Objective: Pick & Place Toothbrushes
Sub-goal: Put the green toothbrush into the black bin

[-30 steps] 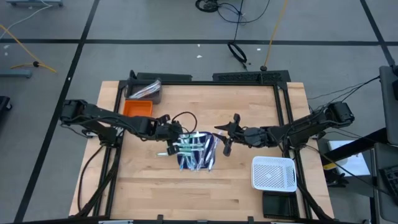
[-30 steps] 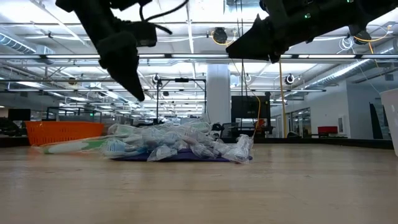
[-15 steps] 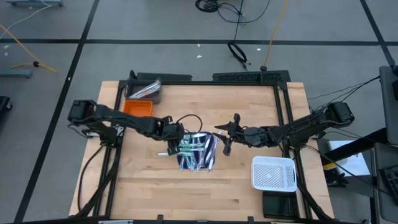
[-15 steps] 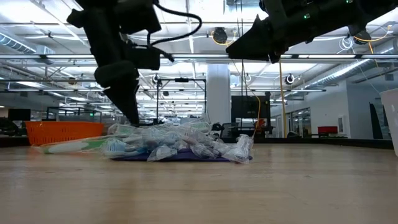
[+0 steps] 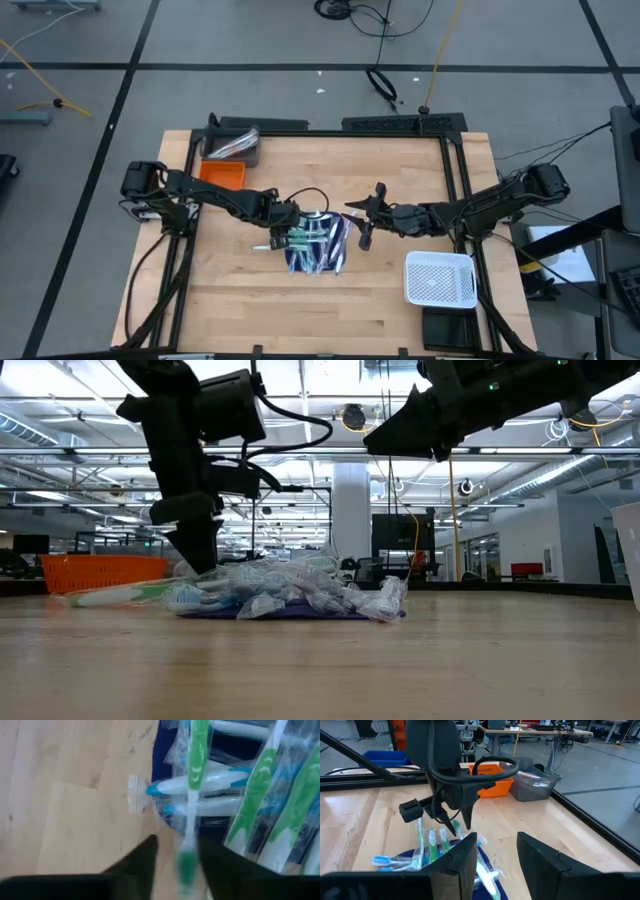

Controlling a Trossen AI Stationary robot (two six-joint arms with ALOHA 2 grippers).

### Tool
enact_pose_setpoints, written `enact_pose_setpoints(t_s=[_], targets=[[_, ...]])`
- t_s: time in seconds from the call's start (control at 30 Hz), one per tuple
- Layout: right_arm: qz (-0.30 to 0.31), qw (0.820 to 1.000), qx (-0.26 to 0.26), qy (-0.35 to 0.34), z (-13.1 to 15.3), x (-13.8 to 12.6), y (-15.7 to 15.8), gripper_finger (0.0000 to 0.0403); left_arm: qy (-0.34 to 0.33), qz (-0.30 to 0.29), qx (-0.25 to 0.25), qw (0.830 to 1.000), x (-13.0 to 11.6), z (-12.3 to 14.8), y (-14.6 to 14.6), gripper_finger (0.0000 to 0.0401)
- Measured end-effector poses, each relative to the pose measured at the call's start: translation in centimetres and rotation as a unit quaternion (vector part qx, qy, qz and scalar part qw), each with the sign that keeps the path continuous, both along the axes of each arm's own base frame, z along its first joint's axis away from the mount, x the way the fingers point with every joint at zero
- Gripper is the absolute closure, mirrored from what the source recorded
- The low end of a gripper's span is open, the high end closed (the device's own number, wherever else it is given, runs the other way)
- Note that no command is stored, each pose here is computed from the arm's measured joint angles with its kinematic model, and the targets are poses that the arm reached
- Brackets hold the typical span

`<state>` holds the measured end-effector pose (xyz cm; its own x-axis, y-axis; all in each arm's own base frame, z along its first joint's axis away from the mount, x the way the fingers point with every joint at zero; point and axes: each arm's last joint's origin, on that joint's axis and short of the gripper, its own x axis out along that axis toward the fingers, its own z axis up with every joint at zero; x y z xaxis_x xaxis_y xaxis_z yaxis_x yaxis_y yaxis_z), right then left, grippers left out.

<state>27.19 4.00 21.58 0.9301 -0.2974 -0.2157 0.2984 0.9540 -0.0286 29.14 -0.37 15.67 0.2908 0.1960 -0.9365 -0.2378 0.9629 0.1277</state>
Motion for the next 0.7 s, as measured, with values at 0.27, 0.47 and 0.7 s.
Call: enact_pose_setpoints(t_s=[0.27,0.47,0.7], targets=[[0.000,1.000,-0.002,0.001,0.0,0.0,0.0,0.0273,-0.005,0.015,-0.003,1.000,-0.1,0.2,0.0,0.0390],[0.000,1.000,-0.002,0.002,0.0,0.0,0.0,0.0273,-0.036,0.025,0.002,0.999,-0.5,1.9,0.0,0.0396],[-0.003,1.000,0.011,0.005,-0.2,0.0,0.0,0.0273,-0.185,0.028,0.033,0.982,-1.2,7.0,-0.6,0.0397]])
